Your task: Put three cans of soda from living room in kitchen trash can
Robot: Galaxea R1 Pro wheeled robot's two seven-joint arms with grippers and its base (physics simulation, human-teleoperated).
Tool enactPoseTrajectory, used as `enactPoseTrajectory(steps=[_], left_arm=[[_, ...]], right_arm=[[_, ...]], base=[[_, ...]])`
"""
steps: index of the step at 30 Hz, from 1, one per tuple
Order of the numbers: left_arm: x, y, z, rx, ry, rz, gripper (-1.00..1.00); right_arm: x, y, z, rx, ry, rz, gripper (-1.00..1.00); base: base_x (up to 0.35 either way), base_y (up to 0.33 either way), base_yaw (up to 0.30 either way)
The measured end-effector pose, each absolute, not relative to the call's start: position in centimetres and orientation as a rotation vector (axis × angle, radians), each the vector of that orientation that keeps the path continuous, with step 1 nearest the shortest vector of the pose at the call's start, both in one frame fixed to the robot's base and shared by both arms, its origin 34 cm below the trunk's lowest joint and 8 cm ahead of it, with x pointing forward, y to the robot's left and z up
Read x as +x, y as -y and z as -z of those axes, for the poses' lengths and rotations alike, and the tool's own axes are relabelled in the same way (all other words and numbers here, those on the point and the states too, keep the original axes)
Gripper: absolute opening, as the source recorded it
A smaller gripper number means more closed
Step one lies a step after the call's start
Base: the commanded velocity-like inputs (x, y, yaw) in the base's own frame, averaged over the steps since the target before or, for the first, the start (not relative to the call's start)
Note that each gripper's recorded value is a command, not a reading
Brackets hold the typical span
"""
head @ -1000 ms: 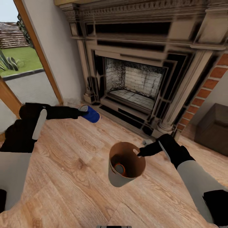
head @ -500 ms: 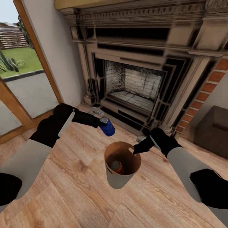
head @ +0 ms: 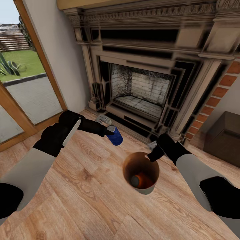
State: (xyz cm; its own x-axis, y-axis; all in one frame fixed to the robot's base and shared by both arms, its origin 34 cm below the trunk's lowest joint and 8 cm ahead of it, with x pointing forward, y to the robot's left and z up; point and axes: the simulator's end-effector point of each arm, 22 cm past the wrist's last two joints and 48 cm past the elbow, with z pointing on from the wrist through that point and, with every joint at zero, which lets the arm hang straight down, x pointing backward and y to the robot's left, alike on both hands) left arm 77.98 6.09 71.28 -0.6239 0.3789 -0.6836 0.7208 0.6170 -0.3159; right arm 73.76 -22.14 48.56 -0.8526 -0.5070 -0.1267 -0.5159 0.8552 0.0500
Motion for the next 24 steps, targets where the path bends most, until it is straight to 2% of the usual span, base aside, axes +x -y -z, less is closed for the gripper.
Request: enactPoseTrajectory(steps=[14, 15, 20, 24], left_arm=[[79.1, -6.8, -75.0, 0.841, -2.21, 0.826, -1.0], [76.5, -4.8, -76.9, 0.901, -2.151, 1.037, -1.0], [75.2, -4.3, -77.7, 0.939, -2.124, 1.122, -1.0], [74.7, -4.0, -78.0, 0.955, -2.114, 1.154, -1.0]], right_arm=[[73.5, 24.6, -48.0, -0.918, -2.914, 0.035, -1.0], [72.8, 25.0, -48.1, -0.851, -2.975, 0.042, -1.0], [71.9, 23.4, -48.1, -0.768, -3.015, -0.084, -1.0], [71.6, 19.7, -48.5, -0.658, -3.0, -0.341, -1.0]], base=[[0.0, 0.0, 0.0], [0.0, 0.0, 0.0], [0.0, 0.0, 0.0], [0.0, 0.0, 0.0]])
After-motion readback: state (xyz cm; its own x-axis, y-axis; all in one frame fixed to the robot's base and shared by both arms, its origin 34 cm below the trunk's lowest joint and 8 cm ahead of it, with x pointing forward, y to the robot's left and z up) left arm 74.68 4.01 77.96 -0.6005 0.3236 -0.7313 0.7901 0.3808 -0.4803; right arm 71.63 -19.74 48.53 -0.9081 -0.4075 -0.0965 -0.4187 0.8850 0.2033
